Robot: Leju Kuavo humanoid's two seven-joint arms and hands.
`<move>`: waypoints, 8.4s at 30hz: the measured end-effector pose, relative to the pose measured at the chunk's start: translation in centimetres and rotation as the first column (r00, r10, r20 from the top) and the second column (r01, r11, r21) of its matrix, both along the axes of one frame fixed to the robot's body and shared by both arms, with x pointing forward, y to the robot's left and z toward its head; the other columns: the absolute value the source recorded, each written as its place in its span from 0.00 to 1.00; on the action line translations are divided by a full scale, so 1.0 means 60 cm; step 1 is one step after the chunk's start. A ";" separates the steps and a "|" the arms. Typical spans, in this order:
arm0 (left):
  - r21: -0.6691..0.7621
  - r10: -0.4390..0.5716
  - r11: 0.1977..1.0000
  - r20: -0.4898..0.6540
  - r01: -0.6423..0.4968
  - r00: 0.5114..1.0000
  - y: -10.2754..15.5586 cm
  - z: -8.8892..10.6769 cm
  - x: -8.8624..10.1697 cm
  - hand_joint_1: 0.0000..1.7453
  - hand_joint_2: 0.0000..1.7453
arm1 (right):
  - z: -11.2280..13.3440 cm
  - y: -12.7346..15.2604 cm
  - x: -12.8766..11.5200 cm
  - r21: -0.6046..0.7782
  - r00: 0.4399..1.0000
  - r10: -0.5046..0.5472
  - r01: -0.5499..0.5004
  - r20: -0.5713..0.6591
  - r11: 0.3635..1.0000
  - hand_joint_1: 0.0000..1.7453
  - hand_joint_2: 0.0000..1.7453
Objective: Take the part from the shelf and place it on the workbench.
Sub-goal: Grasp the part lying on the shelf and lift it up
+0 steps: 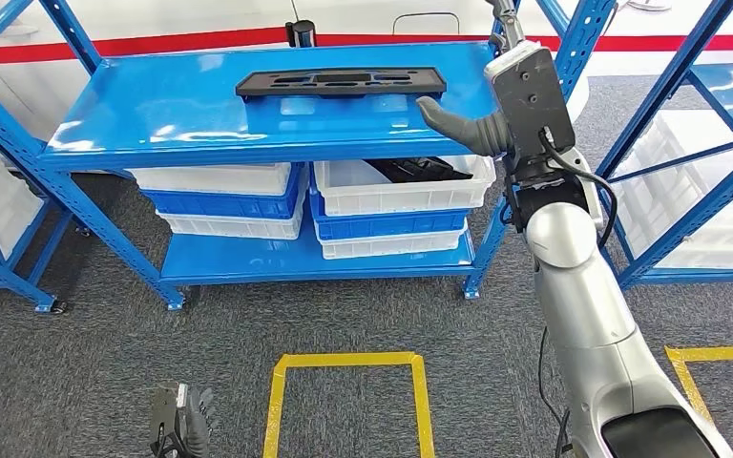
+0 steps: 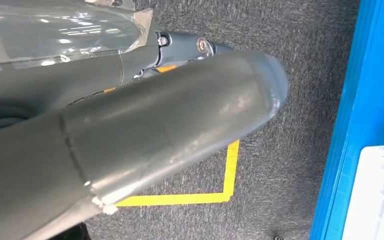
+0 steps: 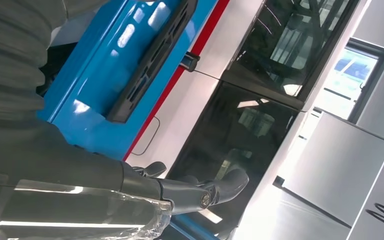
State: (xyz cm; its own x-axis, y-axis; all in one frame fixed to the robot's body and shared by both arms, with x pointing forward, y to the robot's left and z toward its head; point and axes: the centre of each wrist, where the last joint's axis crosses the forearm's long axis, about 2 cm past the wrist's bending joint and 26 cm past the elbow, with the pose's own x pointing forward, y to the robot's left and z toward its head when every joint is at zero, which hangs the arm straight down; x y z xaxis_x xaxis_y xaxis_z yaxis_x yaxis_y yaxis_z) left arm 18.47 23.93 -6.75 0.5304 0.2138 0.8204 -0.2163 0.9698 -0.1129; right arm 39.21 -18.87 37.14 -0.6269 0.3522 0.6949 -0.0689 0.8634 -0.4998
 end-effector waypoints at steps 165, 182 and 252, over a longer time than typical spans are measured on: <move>0.234 0.212 0.972 -0.839 -0.019 0.501 0.104 -0.074 -0.267 0.00 0.00 | -0.256 0.230 -0.091 -0.713 0.995 0.103 -0.066 0.008 0.698 0.00 1.00; 0.238 0.233 0.970 -0.845 -0.052 0.482 0.091 -0.074 -0.269 0.00 0.00 | -0.314 0.209 -0.046 -0.803 0.996 -0.088 0.048 -0.005 0.594 0.00 1.00; 0.360 0.289 0.931 -0.642 -0.054 0.710 0.111 -0.074 -0.283 0.00 0.00 | -0.296 0.180 -0.038 -0.727 0.988 -0.138 0.144 0.068 0.672 1.00 1.00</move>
